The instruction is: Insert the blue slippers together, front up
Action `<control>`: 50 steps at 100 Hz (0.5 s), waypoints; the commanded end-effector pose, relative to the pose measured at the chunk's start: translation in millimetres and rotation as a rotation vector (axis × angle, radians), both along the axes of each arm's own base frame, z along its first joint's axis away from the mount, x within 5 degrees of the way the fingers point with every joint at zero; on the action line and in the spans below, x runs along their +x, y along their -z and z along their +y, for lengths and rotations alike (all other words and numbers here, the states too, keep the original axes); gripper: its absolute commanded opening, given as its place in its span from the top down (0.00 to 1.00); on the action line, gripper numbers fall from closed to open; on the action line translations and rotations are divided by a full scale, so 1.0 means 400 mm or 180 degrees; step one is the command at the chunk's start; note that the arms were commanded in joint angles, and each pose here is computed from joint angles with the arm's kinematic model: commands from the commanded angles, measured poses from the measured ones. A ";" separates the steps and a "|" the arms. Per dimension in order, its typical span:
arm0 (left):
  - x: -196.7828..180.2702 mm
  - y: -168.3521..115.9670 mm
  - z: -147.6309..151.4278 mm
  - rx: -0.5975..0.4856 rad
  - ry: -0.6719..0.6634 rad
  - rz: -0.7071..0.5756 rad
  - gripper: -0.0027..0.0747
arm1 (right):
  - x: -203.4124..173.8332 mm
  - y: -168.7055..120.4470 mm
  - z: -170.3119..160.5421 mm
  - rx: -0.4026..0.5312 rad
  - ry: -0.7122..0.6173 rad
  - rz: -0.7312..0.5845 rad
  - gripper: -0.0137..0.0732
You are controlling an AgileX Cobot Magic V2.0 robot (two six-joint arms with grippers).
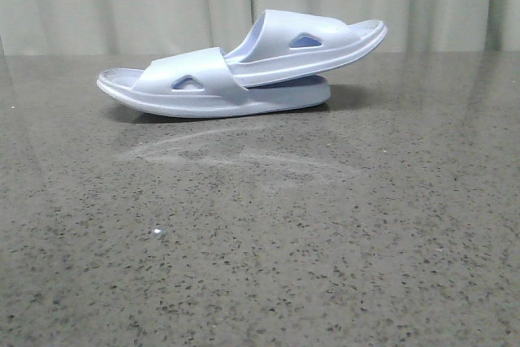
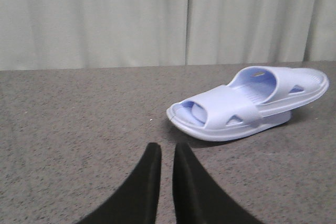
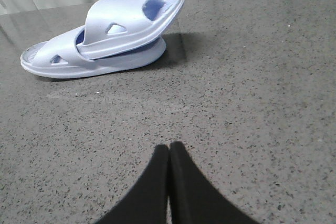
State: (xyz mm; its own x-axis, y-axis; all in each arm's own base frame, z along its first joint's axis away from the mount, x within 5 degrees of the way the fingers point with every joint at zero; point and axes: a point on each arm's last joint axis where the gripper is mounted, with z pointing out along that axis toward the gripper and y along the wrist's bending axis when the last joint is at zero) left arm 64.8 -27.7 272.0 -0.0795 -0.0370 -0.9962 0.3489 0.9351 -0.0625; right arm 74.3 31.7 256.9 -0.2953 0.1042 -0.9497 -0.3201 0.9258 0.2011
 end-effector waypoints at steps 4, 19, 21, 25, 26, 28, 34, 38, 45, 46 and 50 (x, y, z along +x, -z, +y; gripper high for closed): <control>0.008 -0.012 0.028 -0.0150 -0.0417 -0.0351 0.95 | 0.006 -0.034 -0.007 0.0101 0.0127 -0.0244 0.95; -0.001 0.026 0.047 0.0038 -0.0719 -0.0565 0.95 | 0.006 -0.034 -0.007 0.0101 0.0127 -0.0244 0.95; -0.002 0.035 0.049 0.0054 -0.0753 -0.0555 0.95 | 0.006 -0.034 -0.007 0.0101 0.0127 -0.0244 0.95; -0.004 0.053 0.053 0.0076 -0.0820 -0.0515 0.95 | 0.006 -0.034 -0.007 0.0101 0.0127 -0.0244 0.95; -0.006 0.056 0.053 0.0083 -0.0832 -0.0526 0.95 | 0.006 -0.034 -0.007 0.0101 0.0127 -0.0244 0.95; -0.008 0.064 0.055 0.0102 -0.0865 -0.0528 0.95 | 0.006 -0.034 -0.007 0.0101 0.0127 -0.0244 0.95; -0.013 0.087 0.060 0.0167 -0.0963 -0.0541 0.95 | 0.006 -0.034 -0.007 0.0101 0.0127 -0.0244 0.95; -0.018 0.097 0.064 0.0196 -0.1028 -0.0582 0.95 | 0.006 -0.034 -0.007 0.0101 0.0127 -0.0244 0.95; -0.024 0.119 0.067 0.0210 -0.1112 -0.0615 0.95 | 0.006 -0.034 -0.007 0.0101 0.0127 -0.0244 0.95; -0.024 0.125 0.068 0.0215 -0.1124 -0.0597 0.95 | 0.006 -0.034 -0.007 0.0101 0.0127 -0.0244 0.95; -0.027 0.136 0.069 0.0212 -0.1155 -0.0628 0.95 | 0.006 -0.034 -0.007 0.0101 0.0127 -0.0244 0.95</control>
State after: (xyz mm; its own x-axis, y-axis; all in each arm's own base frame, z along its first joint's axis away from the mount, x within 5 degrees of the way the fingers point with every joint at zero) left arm 56.9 -2.3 209.9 0.0067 0.0437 -0.9990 0.0339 0.9985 0.0439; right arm 74.3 31.7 257.0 -0.2949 0.1059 -0.9497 -0.3198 0.9256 0.2025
